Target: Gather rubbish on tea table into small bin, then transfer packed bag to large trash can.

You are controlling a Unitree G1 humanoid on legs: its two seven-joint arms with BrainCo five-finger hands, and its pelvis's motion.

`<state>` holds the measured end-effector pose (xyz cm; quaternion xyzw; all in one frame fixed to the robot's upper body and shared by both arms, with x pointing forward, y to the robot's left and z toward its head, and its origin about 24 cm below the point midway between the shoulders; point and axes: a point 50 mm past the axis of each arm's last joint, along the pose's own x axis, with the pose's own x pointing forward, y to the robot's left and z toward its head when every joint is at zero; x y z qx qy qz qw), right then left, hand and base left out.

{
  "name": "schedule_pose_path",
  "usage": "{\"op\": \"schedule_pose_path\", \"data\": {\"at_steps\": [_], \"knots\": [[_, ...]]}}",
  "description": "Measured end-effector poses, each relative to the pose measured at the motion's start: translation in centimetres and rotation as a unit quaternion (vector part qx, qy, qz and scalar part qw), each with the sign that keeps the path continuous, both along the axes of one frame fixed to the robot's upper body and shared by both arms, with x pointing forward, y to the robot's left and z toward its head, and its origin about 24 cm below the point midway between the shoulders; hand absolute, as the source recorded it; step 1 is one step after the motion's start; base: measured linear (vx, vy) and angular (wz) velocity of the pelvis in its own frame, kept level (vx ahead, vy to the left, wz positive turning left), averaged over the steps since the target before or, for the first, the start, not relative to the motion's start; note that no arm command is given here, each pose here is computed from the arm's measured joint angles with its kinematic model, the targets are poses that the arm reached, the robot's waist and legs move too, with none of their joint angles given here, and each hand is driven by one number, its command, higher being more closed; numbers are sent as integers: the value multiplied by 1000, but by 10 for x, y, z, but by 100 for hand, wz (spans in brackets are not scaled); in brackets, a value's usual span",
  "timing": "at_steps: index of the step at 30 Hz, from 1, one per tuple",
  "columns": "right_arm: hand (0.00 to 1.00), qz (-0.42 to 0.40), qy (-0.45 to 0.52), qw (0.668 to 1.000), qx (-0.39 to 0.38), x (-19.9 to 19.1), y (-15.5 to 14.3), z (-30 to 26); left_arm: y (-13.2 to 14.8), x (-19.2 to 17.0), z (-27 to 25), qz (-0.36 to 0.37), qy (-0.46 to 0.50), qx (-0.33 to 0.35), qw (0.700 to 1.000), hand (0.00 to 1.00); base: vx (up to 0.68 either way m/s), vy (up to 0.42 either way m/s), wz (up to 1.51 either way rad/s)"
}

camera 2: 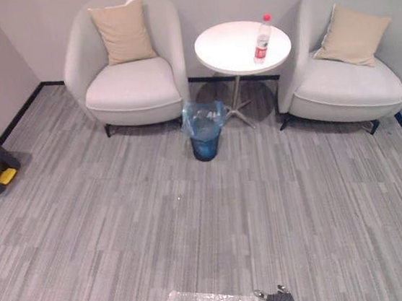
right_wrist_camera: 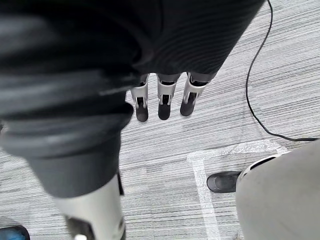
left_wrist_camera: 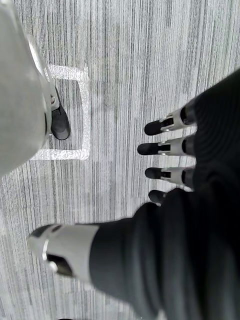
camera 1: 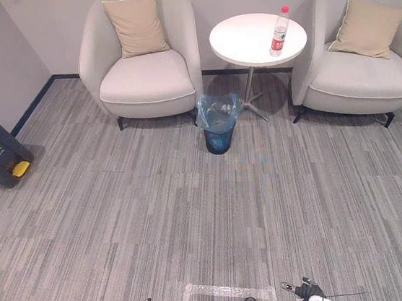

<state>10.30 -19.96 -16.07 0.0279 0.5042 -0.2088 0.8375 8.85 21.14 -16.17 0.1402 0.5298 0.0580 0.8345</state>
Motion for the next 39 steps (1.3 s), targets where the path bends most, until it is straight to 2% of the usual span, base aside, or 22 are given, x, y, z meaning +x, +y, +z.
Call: {"op": "schedule_pose_path", "data": {"at_steps": [27, 39], "knots": [[0, 29, 4, 1000, -2, 4, 6, 0, 5, 3, 1, -20, 2, 10, 1000, 0, -6, -5, -9], [0, 33, -9, 999, -2, 10, 4, 2, 6, 28, 9, -28, -33, 14, 999, 0, 47, -64, -3]]}}
